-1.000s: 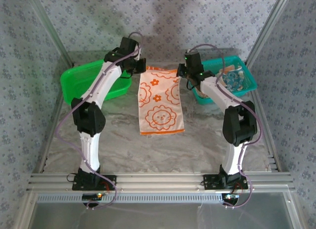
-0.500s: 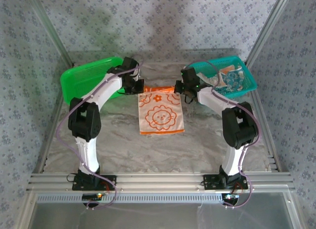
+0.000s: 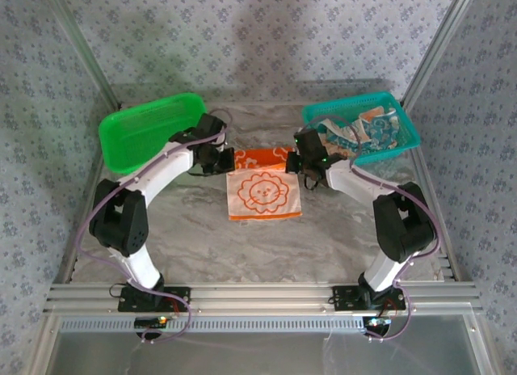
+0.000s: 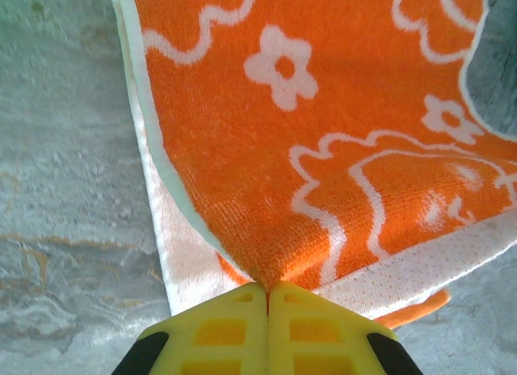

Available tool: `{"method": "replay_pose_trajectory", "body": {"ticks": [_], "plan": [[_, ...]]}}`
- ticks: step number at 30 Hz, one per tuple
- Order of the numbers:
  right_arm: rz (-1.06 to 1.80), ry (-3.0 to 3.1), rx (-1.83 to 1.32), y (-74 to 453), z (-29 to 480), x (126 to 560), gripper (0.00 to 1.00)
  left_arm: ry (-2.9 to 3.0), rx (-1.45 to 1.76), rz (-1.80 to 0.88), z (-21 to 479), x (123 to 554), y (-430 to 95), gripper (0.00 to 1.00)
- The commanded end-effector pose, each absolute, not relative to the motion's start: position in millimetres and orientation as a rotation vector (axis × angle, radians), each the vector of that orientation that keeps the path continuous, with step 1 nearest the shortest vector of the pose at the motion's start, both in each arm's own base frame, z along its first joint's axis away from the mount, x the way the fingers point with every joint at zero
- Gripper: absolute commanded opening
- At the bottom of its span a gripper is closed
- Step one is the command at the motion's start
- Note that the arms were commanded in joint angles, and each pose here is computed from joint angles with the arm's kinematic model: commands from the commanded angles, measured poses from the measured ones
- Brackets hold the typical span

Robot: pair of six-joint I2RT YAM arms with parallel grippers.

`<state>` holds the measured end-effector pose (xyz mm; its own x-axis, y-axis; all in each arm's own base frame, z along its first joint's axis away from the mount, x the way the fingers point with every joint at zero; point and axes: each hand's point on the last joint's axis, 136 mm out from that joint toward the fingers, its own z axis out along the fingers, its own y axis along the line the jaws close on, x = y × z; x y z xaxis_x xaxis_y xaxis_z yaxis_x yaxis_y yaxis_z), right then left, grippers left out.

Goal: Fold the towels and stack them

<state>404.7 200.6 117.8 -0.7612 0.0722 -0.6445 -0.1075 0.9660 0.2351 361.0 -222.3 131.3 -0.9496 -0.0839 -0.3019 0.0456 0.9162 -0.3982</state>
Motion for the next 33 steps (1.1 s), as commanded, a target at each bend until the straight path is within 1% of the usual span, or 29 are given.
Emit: {"method": "replay_pose_trajectory", "body": {"ticks": [1, 12, 17, 33], "plan": [[0.306, 2.407, -0.002, 193.6, 125.5, 390.9, 0.0, 2.714, -0.059, -0.593, 145.8, 355.4, -220.6, 0.0], [0.299, 2.416, -0.012, 193.7, 123.5, 362.7, 0.0, 2.726, -0.07, -0.578, 142.8, 331.0, -217.6, 0.0], [0.291, 2.435, -0.01, 192.5, 114.6, 352.9, 0.0, 2.738, -0.068, -0.575, 138.8, 318.7, -218.3, 0.0], [0.274, 2.461, -0.022, 194.7, 94.1, 332.5, 0.0, 2.778, -0.071, -0.556, 119.4, 295.1, -218.2, 0.0]]}}
